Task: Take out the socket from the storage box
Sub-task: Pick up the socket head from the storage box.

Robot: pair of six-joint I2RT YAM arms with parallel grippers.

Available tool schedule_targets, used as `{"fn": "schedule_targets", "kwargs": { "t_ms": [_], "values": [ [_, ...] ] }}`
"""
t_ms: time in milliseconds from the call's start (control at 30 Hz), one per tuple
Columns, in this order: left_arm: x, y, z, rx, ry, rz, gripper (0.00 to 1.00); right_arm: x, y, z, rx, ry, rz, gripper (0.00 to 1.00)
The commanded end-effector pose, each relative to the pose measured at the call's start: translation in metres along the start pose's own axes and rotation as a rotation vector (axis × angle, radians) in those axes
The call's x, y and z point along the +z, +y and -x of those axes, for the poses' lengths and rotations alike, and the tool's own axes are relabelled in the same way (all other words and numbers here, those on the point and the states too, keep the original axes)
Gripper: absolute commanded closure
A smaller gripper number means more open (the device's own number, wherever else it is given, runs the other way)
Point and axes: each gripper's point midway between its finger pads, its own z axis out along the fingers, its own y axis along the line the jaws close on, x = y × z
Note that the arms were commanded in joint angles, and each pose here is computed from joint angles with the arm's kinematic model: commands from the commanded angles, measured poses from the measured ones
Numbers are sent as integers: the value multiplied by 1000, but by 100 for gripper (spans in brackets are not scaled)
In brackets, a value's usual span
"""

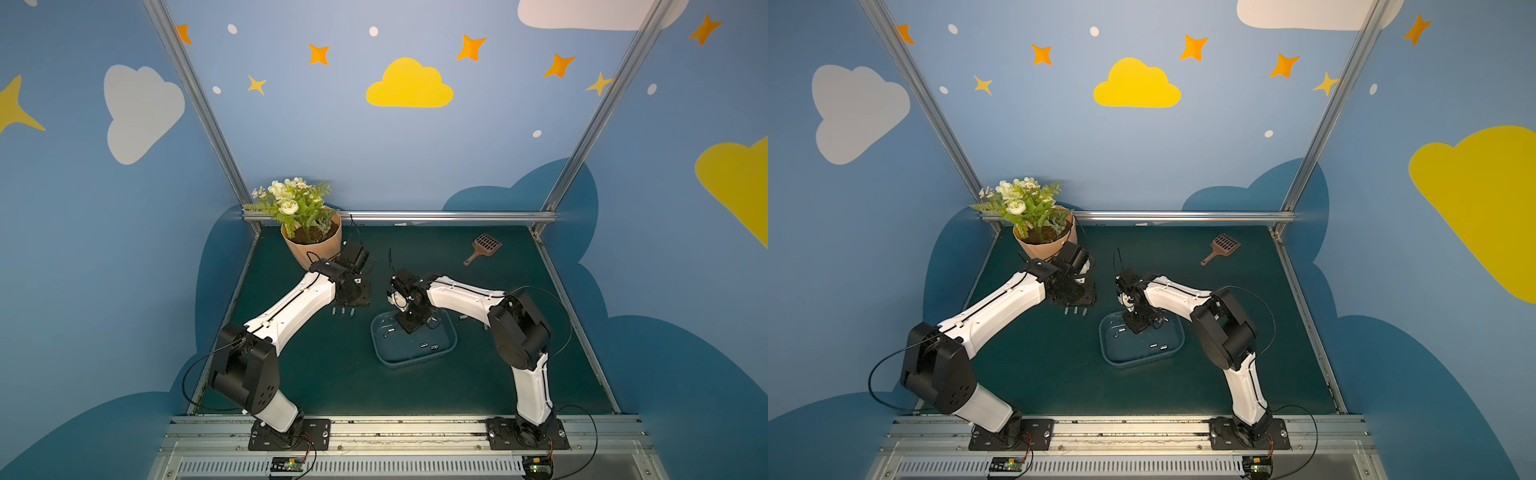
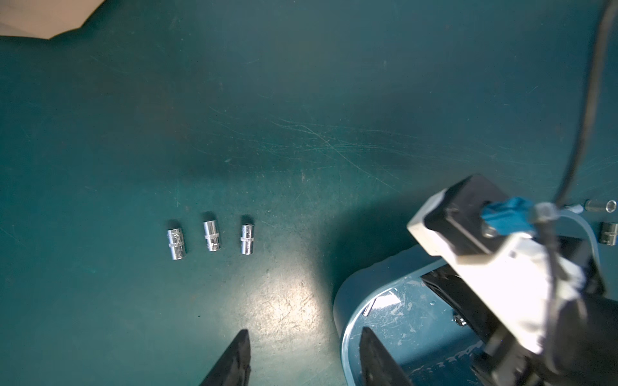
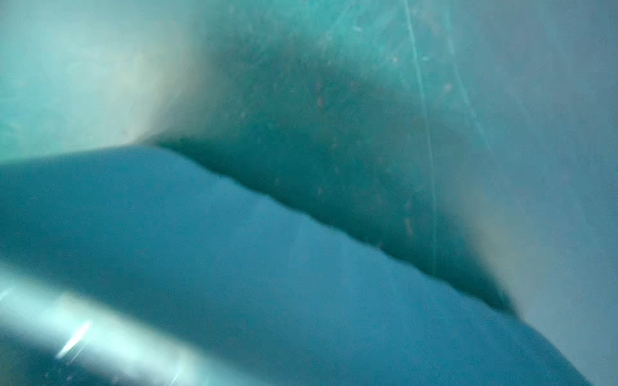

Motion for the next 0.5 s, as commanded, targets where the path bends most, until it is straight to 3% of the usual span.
{"fn": "schedule_targets", "kwargs": {
  "t_ms": [0, 233, 467],
  "values": [
    [-9, -1, 10, 17, -28, 0, 46, -52, -1, 4, -8, -86, 2, 95],
    [-7, -8, 18, 34, -23, -24, 46, -105, -54, -11, 139, -165, -43, 95],
    [-2, -18, 20, 48, -1, -65, 46, -97, -120, -69, 399, -111, -82, 95]
  ]
}}
